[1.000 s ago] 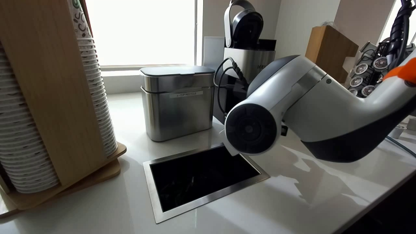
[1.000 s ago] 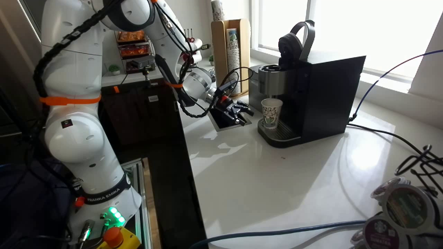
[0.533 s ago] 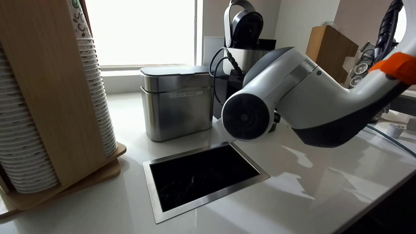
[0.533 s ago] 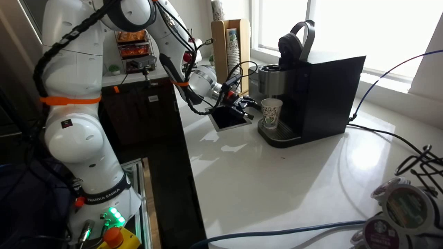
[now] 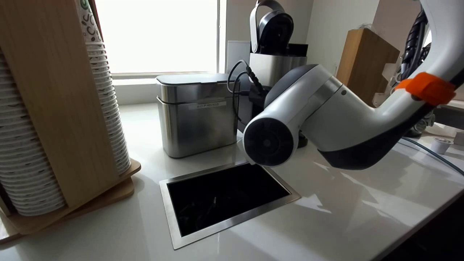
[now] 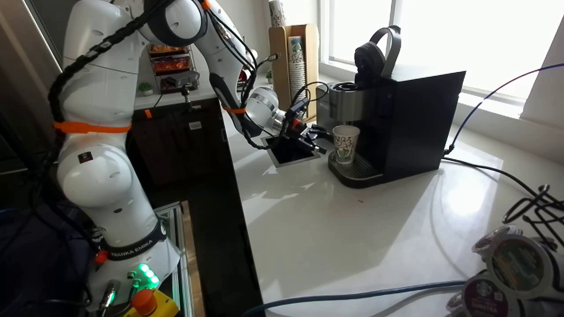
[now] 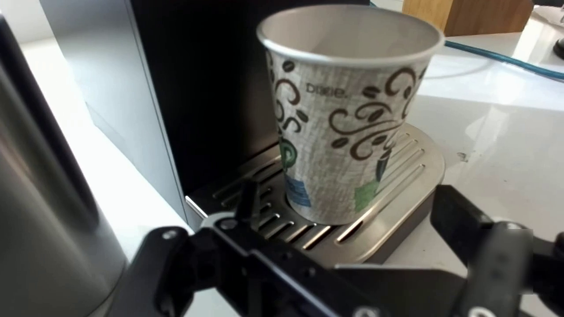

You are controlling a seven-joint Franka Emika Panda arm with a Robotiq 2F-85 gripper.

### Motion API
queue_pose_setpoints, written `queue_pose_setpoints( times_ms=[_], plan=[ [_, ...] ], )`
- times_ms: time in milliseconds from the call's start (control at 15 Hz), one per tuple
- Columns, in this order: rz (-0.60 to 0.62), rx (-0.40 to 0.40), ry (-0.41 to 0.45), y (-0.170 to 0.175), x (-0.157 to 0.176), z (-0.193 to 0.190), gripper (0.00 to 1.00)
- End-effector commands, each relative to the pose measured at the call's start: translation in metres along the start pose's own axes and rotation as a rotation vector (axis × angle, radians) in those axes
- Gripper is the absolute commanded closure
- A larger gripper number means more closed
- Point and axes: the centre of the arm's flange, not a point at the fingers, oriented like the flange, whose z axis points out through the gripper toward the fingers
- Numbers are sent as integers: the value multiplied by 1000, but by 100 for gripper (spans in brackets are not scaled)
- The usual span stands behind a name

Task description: Remove the cup from the coffee maker

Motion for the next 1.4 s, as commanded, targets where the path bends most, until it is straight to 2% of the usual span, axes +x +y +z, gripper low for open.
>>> queue_pose_setpoints(
  times_ms=[0, 467, 933, 1333],
  plan=[
    [14, 10, -15, -3, 6, 14, 0],
    [52, 32, -15, 4, 4, 41, 0],
    [42, 50, -19, 3, 9, 52, 0],
    [16, 24, -34, 4, 8, 59, 2]
  ],
)
